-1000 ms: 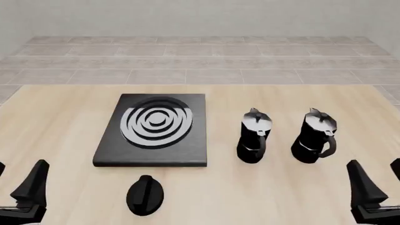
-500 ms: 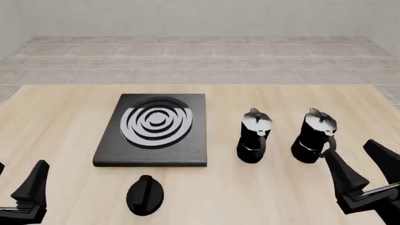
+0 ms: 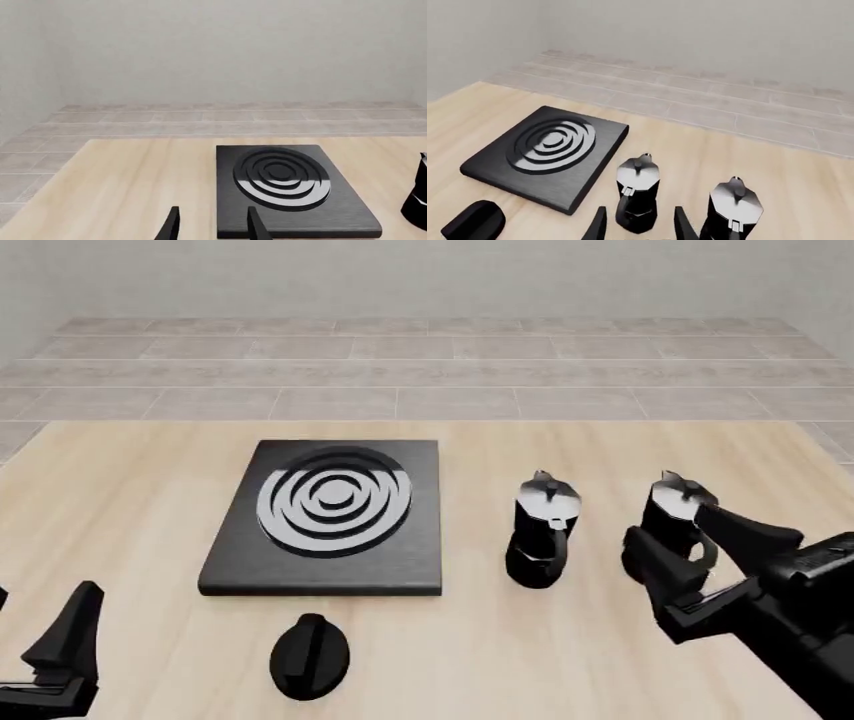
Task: Put both moka pots on the stove.
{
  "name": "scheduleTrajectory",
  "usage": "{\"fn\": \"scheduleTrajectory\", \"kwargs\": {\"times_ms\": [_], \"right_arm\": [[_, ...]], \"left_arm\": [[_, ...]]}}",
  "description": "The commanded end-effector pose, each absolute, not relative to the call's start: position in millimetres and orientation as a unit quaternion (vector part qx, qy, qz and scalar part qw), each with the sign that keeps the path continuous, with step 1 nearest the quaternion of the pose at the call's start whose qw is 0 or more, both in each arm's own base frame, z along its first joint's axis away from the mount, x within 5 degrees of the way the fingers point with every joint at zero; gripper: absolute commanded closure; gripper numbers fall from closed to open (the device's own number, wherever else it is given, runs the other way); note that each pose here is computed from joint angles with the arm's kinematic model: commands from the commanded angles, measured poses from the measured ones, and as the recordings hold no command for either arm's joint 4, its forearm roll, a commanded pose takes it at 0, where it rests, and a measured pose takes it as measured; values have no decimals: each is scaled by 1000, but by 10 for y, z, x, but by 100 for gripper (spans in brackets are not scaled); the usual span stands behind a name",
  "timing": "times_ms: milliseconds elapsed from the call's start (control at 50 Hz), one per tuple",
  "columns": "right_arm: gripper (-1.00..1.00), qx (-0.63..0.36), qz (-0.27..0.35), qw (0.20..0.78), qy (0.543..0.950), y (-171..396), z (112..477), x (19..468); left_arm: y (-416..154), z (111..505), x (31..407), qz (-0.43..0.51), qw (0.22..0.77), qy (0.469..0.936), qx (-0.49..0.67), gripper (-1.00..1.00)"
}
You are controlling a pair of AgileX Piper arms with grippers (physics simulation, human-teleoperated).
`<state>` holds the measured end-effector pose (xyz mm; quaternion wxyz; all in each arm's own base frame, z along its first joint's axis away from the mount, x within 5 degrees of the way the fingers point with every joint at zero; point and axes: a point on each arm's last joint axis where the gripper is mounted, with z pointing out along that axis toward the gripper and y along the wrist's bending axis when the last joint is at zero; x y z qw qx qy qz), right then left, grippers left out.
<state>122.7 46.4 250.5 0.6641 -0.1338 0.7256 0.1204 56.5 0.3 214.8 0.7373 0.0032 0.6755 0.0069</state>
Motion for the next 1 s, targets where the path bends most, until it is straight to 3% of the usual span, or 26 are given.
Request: {"fn": "scheduleTrajectory", "kwargs": {"times_ms": [20, 220, 560, 600, 1000], "right_arm": [[-100, -157, 135, 624, 753, 630, 2686, 1417], [-100, -154, 139, 565, 799, 745, 2844, 1618], [-100, -120, 134, 515, 838, 777, 2979, 1852], [-100, -110, 140, 487, 855, 822, 2893, 1902], [-100, -63, 141, 425, 892, 902, 2725, 2193]], "left_arm": [[4, 2148, 566, 6, 737, 676, 0, -100], [5, 2146, 566, 8, 736, 677, 1, -100], [6, 2142, 575, 6, 735, 678, -1, -100], [6, 2144, 577, 6, 735, 678, -2, -100], [5, 2137, 572, 3, 735, 678, -3, -100]]}}
